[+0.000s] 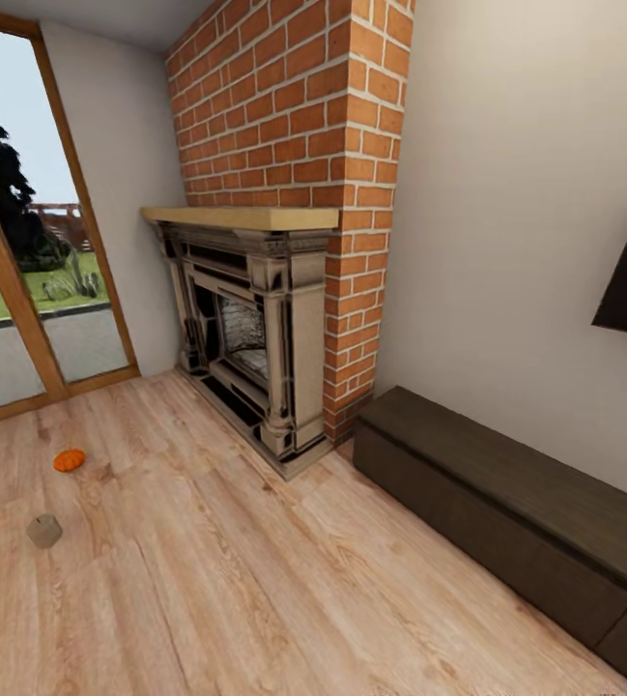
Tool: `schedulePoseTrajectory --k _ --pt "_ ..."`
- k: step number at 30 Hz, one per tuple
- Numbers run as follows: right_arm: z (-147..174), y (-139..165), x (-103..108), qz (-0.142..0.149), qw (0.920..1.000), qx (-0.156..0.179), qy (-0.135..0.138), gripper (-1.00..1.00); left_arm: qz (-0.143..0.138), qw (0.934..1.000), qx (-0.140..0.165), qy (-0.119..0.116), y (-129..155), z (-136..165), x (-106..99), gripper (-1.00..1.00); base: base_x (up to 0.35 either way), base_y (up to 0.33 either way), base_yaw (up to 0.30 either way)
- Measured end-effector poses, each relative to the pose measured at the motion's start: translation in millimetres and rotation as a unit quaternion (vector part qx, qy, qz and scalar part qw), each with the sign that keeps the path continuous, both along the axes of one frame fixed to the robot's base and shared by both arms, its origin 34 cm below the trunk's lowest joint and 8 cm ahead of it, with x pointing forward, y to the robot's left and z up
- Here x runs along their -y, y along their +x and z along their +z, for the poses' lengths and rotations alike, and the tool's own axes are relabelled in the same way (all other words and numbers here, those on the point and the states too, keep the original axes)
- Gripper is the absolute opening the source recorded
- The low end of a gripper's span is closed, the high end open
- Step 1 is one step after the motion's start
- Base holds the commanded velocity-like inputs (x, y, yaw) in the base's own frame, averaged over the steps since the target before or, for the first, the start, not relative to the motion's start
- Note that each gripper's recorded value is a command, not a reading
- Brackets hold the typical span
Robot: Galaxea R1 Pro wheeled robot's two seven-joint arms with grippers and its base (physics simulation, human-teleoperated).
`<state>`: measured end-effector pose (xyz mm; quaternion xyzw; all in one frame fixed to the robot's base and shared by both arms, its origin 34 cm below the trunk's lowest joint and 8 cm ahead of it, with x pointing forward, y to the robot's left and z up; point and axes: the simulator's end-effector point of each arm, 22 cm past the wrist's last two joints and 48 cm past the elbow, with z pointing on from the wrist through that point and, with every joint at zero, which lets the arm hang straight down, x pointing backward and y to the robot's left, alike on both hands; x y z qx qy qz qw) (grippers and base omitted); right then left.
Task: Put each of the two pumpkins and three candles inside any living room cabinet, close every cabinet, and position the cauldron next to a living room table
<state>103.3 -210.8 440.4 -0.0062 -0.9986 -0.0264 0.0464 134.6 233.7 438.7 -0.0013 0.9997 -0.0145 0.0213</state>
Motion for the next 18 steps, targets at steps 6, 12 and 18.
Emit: schedulePoseTrajectory --k 6,12,18 --pt "0.1 -1.2 1.0 -0.001 1.0000 -0.002 -0.001 1.00 0.000 1.0000 -0.001 0.000 -1.2 0.0 -0.7 1.00 0.240 0.208 -0.268" --pt "0.2 -2.4 1.6 -0.002 1.0000 -0.003 -0.001 1.00 0.000 1.0000 -0.003 0.001 -2.1 0.0 -0.8 1.00 0.255 0.233 -0.269" --pt "0.3 -3.4 1.1 -0.002 1.0000 -0.004 -0.001 1.00 0.000 1.0000 -0.004 0.001 -3.3 0.1 -0.9 1.00 0.257 0.234 -0.270"
